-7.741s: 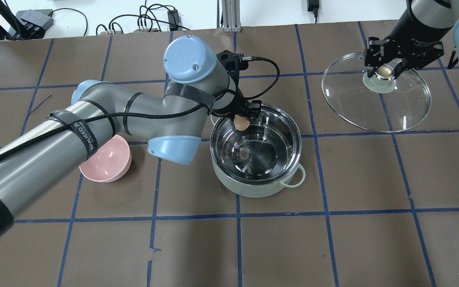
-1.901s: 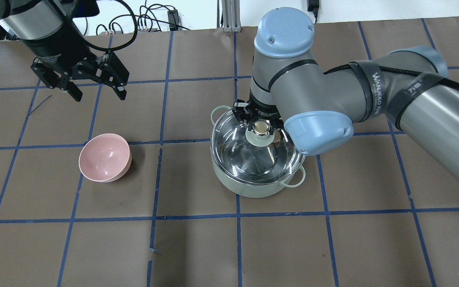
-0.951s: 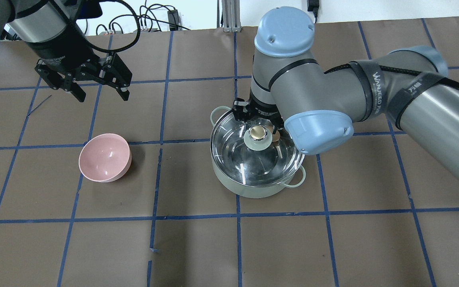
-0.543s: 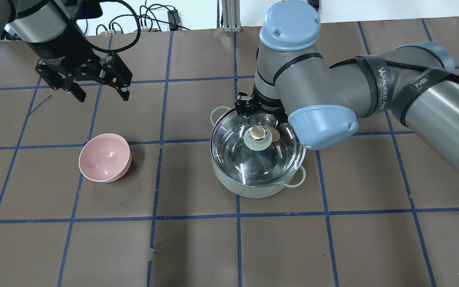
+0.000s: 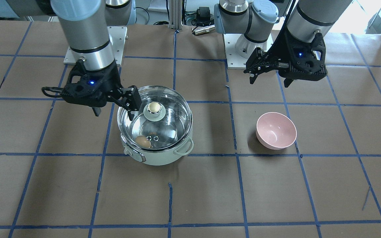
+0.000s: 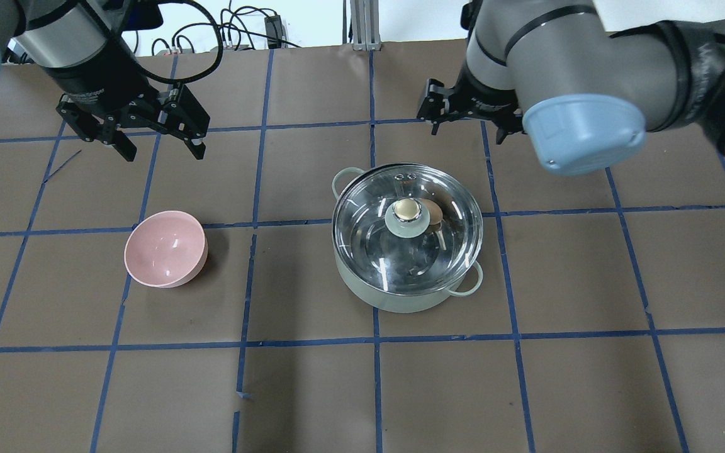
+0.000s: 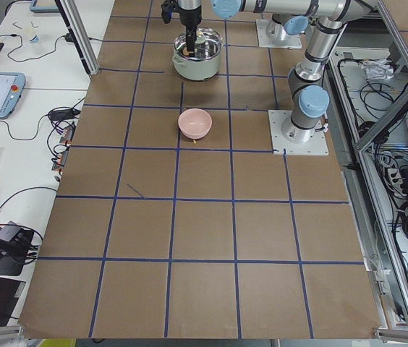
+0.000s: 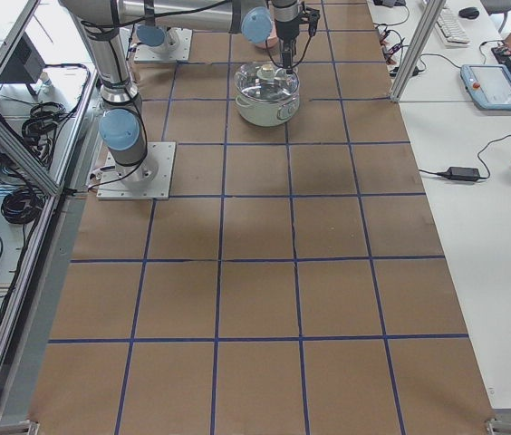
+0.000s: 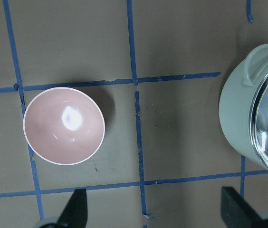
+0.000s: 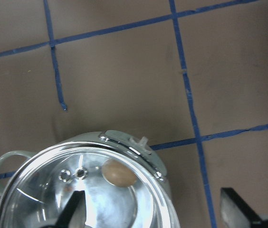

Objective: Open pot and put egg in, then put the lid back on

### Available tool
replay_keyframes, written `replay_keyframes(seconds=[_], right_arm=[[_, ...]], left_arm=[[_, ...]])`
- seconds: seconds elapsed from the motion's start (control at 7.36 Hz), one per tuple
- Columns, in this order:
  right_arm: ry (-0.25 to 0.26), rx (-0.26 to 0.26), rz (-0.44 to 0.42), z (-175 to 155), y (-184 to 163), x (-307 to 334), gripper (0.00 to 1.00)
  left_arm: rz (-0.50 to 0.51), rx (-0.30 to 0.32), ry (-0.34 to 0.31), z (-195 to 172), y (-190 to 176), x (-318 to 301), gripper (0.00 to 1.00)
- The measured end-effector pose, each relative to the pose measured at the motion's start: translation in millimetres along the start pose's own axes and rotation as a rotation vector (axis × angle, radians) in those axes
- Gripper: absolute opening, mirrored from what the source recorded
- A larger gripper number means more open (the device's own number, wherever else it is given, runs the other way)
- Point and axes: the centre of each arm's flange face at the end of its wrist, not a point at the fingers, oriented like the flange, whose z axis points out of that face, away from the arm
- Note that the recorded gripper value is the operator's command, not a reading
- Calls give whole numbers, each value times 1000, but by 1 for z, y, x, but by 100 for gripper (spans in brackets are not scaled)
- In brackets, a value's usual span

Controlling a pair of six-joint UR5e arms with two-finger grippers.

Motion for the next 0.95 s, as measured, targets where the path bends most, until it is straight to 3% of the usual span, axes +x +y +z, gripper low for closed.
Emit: replay_keyframes(seconds=[0.41, 0.95], right_arm=[[38, -74, 41, -21, -6, 64, 100], [33, -82, 46, -24, -5, 68, 100]], left_arm=[[1, 1, -1, -1, 1, 0, 99], [5, 0, -3, 0, 1, 1, 99]])
